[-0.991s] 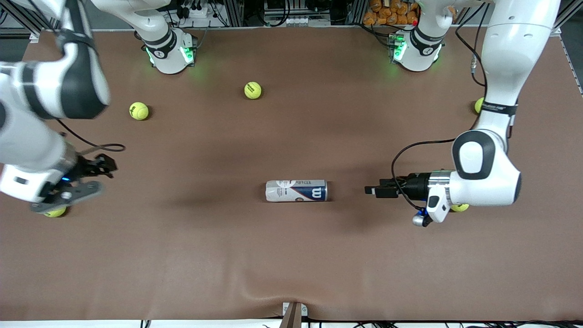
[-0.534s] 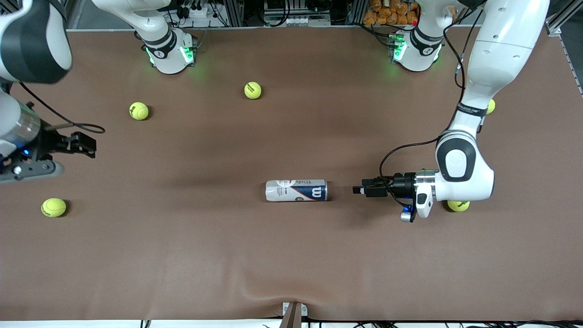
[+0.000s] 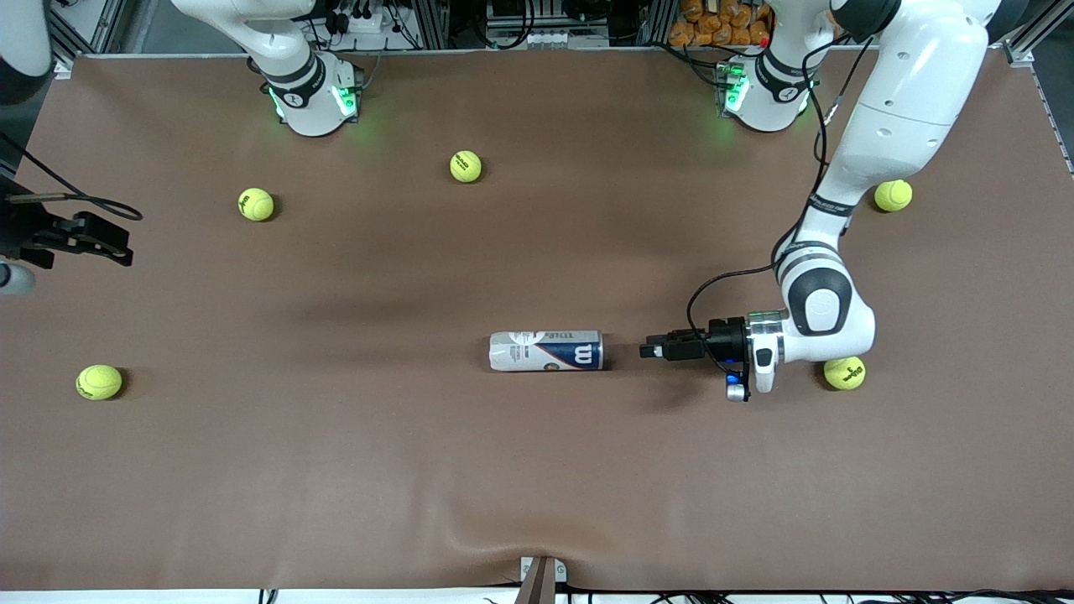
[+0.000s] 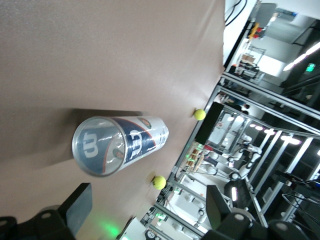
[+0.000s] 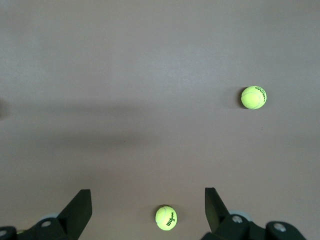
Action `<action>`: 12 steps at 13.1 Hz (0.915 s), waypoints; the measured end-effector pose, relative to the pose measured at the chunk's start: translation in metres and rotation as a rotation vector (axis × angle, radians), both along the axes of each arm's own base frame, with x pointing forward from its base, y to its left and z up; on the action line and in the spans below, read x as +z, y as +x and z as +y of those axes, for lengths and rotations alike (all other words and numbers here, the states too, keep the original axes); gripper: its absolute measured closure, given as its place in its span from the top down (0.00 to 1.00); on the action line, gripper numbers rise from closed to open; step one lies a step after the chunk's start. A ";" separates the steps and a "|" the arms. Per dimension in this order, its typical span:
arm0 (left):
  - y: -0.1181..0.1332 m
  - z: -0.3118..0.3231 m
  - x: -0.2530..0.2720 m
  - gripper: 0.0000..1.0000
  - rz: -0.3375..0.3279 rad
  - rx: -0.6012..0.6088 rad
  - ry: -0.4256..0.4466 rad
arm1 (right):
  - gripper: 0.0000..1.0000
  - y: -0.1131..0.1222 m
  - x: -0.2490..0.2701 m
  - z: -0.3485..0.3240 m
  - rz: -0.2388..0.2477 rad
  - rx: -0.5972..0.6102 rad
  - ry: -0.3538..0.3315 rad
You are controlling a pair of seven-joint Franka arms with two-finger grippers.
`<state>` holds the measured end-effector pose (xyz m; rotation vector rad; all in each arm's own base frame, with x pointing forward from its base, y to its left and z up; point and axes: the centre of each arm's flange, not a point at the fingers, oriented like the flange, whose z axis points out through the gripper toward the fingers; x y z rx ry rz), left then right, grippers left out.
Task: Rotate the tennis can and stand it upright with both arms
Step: 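Close the left gripper around the can's end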
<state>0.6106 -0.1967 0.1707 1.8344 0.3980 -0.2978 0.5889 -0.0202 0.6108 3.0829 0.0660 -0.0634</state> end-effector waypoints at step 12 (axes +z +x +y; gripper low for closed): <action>-0.022 -0.037 -0.054 0.96 -0.117 0.058 -0.097 | 1.00 -0.009 0.013 -0.015 -0.020 -0.100 0.051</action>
